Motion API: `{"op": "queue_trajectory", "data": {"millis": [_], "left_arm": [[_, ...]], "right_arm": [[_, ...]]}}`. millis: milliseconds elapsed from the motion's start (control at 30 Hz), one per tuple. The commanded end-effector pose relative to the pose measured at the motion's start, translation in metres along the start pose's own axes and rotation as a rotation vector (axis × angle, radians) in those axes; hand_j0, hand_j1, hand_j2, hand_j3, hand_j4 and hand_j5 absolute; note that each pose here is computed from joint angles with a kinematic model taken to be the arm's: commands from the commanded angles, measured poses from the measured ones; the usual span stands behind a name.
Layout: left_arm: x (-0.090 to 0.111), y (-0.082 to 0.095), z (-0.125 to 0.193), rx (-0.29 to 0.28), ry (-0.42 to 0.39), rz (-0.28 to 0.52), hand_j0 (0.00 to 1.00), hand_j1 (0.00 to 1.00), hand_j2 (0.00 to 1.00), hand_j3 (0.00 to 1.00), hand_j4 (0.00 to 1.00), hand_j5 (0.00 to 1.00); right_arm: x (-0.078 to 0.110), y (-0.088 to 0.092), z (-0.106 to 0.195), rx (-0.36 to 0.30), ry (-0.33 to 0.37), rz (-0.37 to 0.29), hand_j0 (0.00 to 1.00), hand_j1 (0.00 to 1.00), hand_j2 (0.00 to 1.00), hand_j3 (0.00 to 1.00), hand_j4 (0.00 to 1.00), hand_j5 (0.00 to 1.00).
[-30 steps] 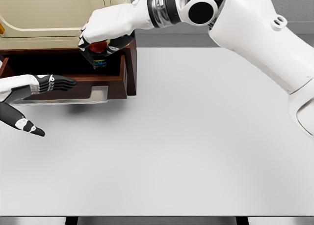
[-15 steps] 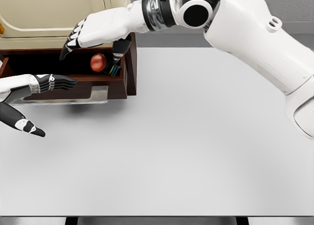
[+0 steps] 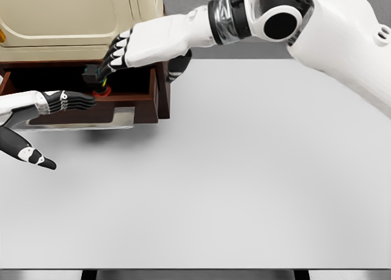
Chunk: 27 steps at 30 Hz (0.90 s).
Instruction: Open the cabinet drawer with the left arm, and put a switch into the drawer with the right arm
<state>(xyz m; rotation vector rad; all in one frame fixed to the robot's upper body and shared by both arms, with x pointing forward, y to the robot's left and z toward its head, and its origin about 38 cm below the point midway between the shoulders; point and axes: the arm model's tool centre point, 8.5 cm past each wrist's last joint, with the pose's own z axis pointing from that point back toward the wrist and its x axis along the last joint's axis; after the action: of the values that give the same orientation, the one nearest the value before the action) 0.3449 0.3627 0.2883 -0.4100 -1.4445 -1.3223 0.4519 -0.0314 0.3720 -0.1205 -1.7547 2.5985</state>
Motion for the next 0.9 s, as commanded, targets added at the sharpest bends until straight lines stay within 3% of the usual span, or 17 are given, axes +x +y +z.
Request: {"op": "queue_trajectory", "data": {"millis": [0,67,267,433,600,767,867], "left_arm": [[0.001,0.001,0.001,0.004,-0.006,0.002,1.00,1.00,1.00,1.00,1.00,1.00],[0.001,0.001,0.000,0.006,-0.010,0.004,1.00,1.00,1.00,1.00,1.00,1.00],[0.003,0.001,0.000,0.006,-0.016,-0.002,1.00,1.00,1.00,1.00,1.00,1.00],[0.005,0.001,0.000,0.006,-0.044,-0.020,1.00,1.00,1.00,1.00,1.00,1.00],[0.005,0.001,0.000,0.007,-0.049,-0.019,1.00,1.00,1.00,1.00,1.00,1.00],[0.019,0.000,0.000,0.006,-0.180,-0.105,1.00,1.00,1.00,1.00,1.00,1.00],[0.018,-0.006,-0.018,-0.009,-0.245,-0.096,1.00,1.00,1.00,1.00,1.00,1.00]], "right_arm": [[0.029,-0.006,0.018,-0.004,-0.049,0.066,1.00,1.00,1.00,1.00,1.00,1.00],[0.038,0.005,0.030,0.006,-0.055,0.072,1.00,1.00,1.00,1.00,1.00,1.00],[0.008,0.075,0.119,0.030,0.161,-0.094,1.00,1.00,1.00,1.00,1.00,1.00],[-0.013,0.105,0.154,0.035,0.274,-0.187,1.00,1.00,1.00,1.00,1.00,1.00],[-0.023,0.114,0.161,0.039,0.309,-0.222,1.00,1.00,1.00,1.00,1.00,1.00],[-0.022,0.119,0.158,0.041,0.305,-0.232,1.00,1.00,1.00,1.00,1.00,1.00],[-0.027,0.127,0.162,0.045,0.324,-0.257,1.00,1.00,1.00,1.00,1.00,1.00]]}}
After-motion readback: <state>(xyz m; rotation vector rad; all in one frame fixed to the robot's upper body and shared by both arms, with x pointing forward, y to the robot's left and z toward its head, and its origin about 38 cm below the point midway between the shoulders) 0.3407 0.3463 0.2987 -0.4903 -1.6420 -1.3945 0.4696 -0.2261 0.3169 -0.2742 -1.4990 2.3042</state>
